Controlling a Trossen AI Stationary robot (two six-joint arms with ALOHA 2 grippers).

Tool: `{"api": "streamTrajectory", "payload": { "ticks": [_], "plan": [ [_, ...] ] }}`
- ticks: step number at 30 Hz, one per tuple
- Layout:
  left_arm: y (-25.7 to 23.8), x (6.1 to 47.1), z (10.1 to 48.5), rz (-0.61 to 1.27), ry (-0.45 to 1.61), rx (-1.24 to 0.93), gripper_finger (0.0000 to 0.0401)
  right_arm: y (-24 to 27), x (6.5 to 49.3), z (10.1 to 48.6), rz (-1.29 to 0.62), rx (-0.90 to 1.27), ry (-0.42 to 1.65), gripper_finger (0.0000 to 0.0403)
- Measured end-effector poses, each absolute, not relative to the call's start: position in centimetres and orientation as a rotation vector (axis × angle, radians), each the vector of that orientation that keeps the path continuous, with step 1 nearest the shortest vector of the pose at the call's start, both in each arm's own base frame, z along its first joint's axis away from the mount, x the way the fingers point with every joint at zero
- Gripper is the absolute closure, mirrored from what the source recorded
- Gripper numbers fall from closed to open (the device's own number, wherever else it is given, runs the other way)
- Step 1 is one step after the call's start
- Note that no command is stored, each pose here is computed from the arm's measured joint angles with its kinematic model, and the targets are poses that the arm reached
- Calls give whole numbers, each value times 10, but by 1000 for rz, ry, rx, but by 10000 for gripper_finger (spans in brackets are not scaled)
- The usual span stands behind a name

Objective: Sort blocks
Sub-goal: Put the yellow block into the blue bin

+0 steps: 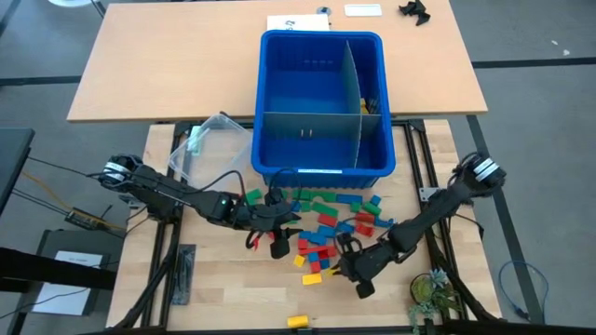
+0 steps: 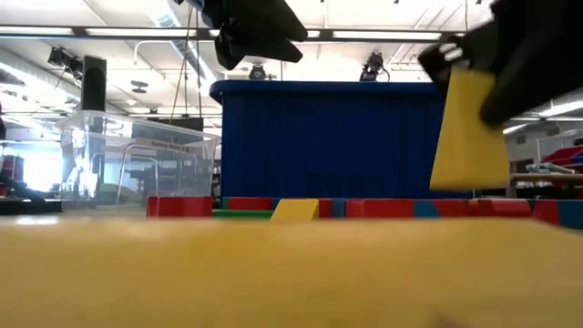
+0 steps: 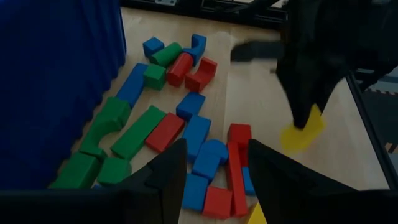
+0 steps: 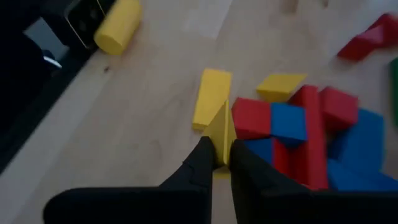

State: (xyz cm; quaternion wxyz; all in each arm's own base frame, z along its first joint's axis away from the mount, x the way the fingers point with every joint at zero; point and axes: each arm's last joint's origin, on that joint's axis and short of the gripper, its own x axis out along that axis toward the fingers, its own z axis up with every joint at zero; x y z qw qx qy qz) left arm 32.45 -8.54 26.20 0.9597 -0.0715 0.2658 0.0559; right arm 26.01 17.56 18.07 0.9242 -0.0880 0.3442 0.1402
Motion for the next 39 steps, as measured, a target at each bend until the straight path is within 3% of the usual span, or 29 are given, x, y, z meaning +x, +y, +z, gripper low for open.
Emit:
{"api": "streamTrajectory", "payload": {
  "ticks": [6,13,28,39],
  "plan": [
    [-85,324,261,115,554,-138,224,162,242,229,283,-114,596,377],
    [-84,321,261,110,570,-108,224,129,218,285,127,-58,390,377],
    [-82,317,262,111,599,-42,224,12,182,359,-589,-47,88,377],
    [-82,317,262,127,594,-35,224,-90,174,369,-1068,-170,218,377]
  ]
}}
